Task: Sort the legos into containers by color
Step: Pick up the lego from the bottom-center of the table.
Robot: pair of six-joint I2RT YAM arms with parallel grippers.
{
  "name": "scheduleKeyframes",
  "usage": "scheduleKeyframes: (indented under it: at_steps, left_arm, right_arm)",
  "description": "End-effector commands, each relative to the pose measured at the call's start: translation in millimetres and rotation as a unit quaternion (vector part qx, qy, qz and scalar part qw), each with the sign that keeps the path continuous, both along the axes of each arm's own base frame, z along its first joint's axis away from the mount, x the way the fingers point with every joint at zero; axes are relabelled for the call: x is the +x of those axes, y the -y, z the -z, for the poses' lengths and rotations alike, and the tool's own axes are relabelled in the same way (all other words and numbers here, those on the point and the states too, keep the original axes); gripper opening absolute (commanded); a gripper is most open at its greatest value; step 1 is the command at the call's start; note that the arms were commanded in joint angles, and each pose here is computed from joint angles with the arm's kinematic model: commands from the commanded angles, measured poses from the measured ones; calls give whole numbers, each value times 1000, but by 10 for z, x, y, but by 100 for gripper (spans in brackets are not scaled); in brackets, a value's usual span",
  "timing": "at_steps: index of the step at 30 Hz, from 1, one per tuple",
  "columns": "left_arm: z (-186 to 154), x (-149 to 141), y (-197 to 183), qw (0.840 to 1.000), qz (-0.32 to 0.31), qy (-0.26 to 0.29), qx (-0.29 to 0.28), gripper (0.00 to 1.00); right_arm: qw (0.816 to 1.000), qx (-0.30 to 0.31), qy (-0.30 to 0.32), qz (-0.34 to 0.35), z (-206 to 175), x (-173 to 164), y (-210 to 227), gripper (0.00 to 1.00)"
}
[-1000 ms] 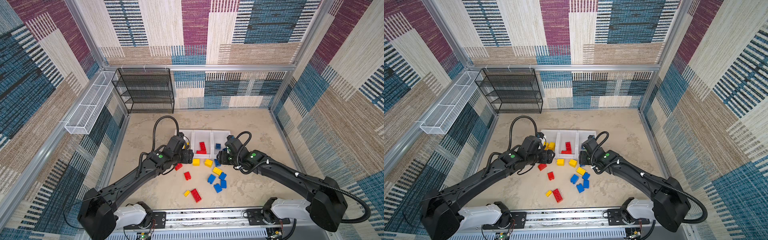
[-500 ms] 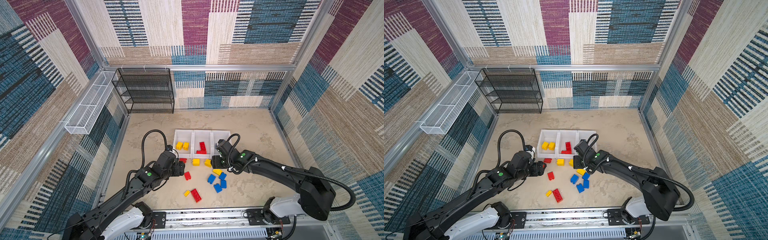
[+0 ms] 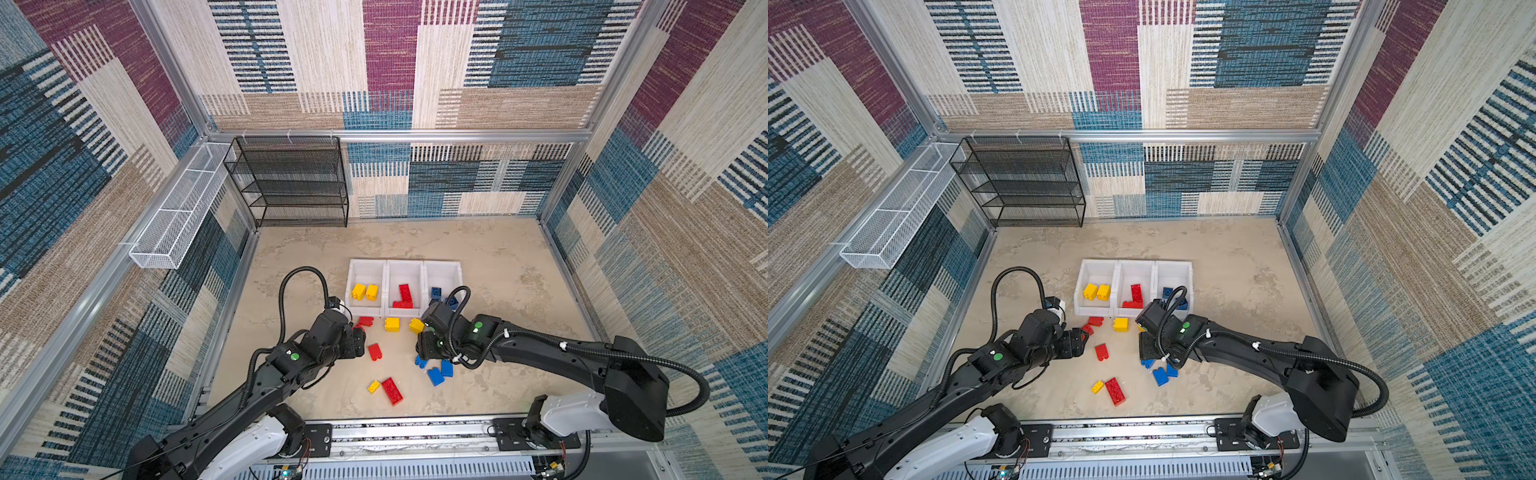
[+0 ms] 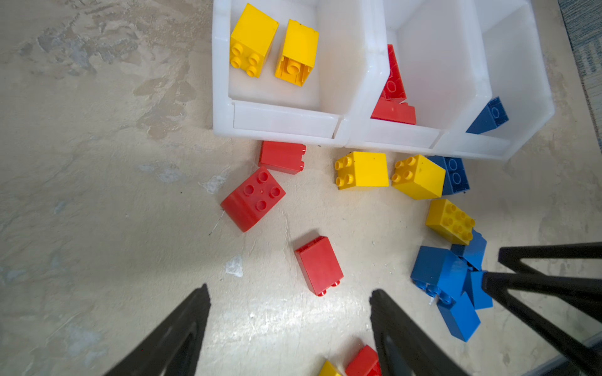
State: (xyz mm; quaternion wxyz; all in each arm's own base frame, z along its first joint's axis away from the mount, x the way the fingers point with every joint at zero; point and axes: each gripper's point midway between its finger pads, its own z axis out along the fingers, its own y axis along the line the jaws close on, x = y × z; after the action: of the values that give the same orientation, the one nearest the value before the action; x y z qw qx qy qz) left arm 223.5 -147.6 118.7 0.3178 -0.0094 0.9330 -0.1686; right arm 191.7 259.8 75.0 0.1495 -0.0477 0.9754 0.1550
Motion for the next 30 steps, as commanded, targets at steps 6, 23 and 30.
scheduleKeyframes:
  at_steps: [6,23,30]
  left_arm:
    - [-1,-11,20,1000,-4,1,-18,81]
    - [51,-86,29,1000,3,-8,-29,80]
    - [61,-90,24,1000,3,-9,-27,80]
  right_arm:
    - [999,7,-22,37,119,-75,-71,66]
    - [997,-42,-24,63,326,92,-133,51]
    - [997,-45,-26,62,355,84,-114,37]
